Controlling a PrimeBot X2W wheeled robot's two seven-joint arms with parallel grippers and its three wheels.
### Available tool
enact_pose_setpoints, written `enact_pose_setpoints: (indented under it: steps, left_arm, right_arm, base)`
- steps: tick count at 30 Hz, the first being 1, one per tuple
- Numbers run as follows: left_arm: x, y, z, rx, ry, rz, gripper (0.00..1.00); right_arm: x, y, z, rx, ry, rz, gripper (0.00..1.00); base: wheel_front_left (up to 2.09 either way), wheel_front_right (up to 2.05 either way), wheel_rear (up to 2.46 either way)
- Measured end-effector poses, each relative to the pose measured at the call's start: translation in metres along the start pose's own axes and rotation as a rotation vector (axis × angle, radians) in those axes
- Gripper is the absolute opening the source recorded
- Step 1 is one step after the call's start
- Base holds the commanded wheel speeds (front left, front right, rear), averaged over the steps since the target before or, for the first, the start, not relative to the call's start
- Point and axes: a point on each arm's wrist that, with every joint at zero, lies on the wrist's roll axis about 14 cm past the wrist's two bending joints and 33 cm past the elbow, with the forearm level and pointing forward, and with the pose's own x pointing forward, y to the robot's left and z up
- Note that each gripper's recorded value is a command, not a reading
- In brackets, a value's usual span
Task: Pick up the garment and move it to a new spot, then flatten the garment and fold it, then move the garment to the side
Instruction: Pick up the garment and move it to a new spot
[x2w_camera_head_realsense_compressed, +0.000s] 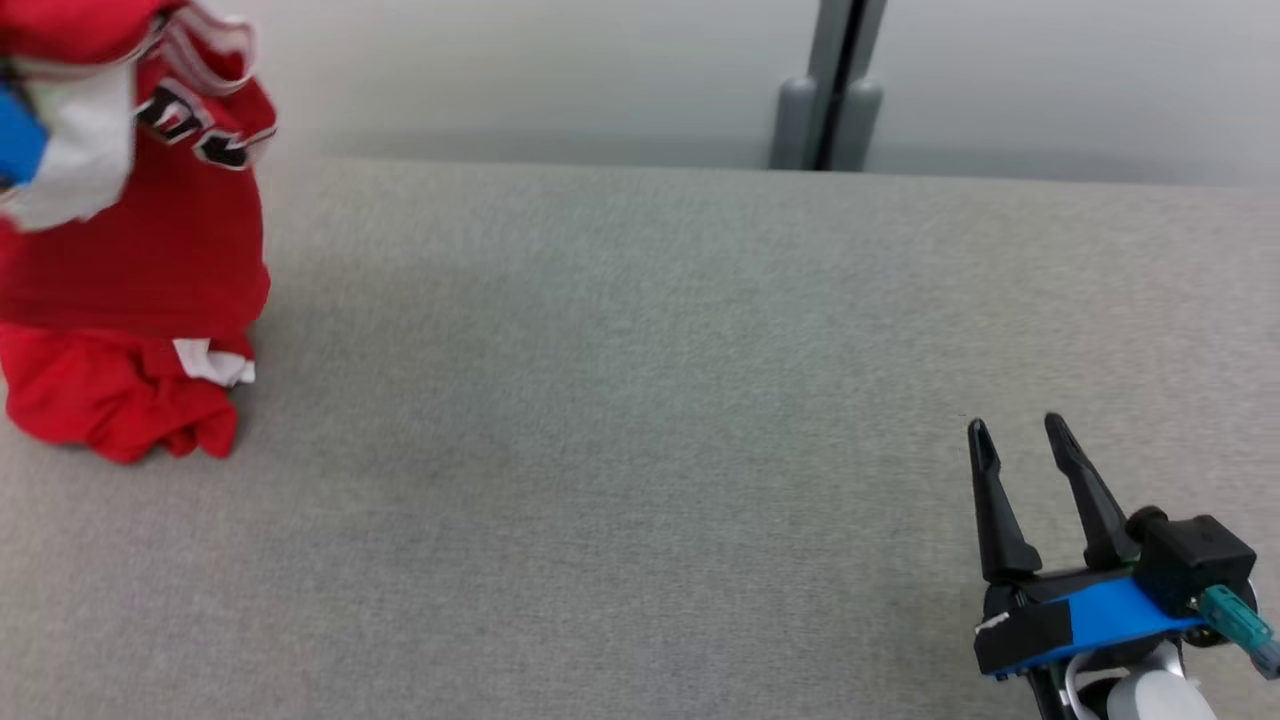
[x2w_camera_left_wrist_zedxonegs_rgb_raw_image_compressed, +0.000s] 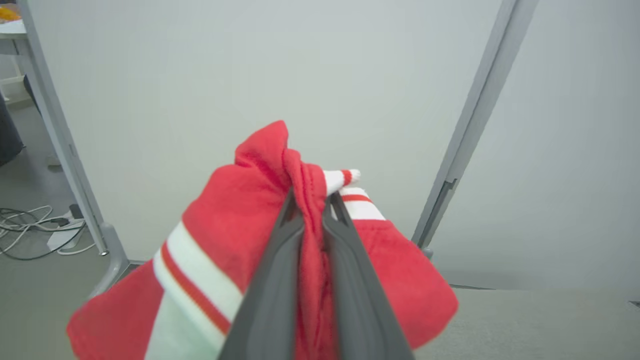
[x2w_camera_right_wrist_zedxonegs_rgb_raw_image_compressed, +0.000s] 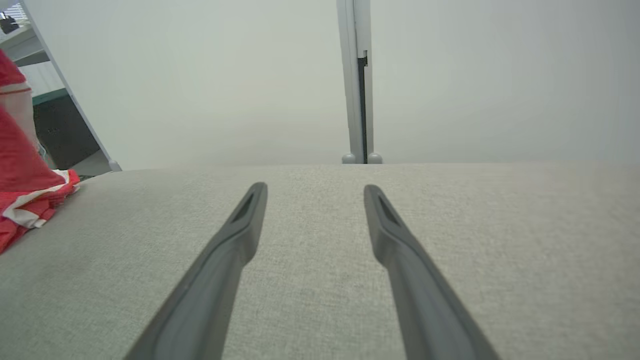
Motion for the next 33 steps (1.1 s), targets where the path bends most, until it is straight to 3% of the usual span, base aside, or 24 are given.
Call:
enact_pose_setpoints:
  steps: [4,8,12,15,20,28,30,31,33]
  left_arm:
    - [-0.003,-0.072,0.043,0.036,-0.095,-0.192,0.0]
    - [-0.006,-0.147,0.056,0.047,-0.131,-0.401,0.0]
    - [-0.006,-0.209,0.037,0.059,-0.085,-0.57,0.0]
    - [-0.005,-0.246,-0.004,0.052,0.016,-0.672,0.0]
    - [-0.007,-0.282,-0.084,0.003,0.199,-0.77,0.0]
    - [-0.01,-0.29,-0.2,-0.003,0.34,-0.718,0.02]
    - [-0.018,-0.29,-0.229,0.013,0.37,-0.701,0.82]
    - [-0.022,-0.29,-0.241,0.014,0.385,-0.693,1.0]
    - [-0.03,-0.29,-0.257,0.001,0.399,-0.676,1.0]
  right_arm:
    - [-0.018,-0.013,0.011,-0.009,-0.023,-0.046,1.0]
    - [-0.031,-0.024,0.019,-0.009,-0.041,-0.084,1.0]
    - [-0.041,-0.033,0.02,-0.017,-0.037,-0.115,1.0]
    - [-0.045,-0.042,0.022,-0.038,-0.038,-0.142,1.0]
    - [-0.053,-0.053,0.016,-0.058,-0.012,-0.176,1.0]
    - [-0.057,-0.06,0.011,-0.05,0.006,-0.201,1.0]
    - [-0.057,-0.059,0.009,-0.049,0.012,-0.197,1.0]
    - [-0.057,-0.058,0.009,-0.047,0.011,-0.194,1.0]
    - [-0.057,-0.055,0.011,-0.045,0.008,-0.186,1.0]
  base:
    - [0.0,0.0,0.0]
    - [0.0,0.0,0.0]
    - [0.0,0.0,0.0]
    - [0.0,0.0,0.0]
    - [0.0,0.0,0.0]
    - [0.0,0.0,0.0]
    - [0.0,0.0,0.0]
    - [0.0,0.0,0.0]
    - [0.0,0.0,0.0]
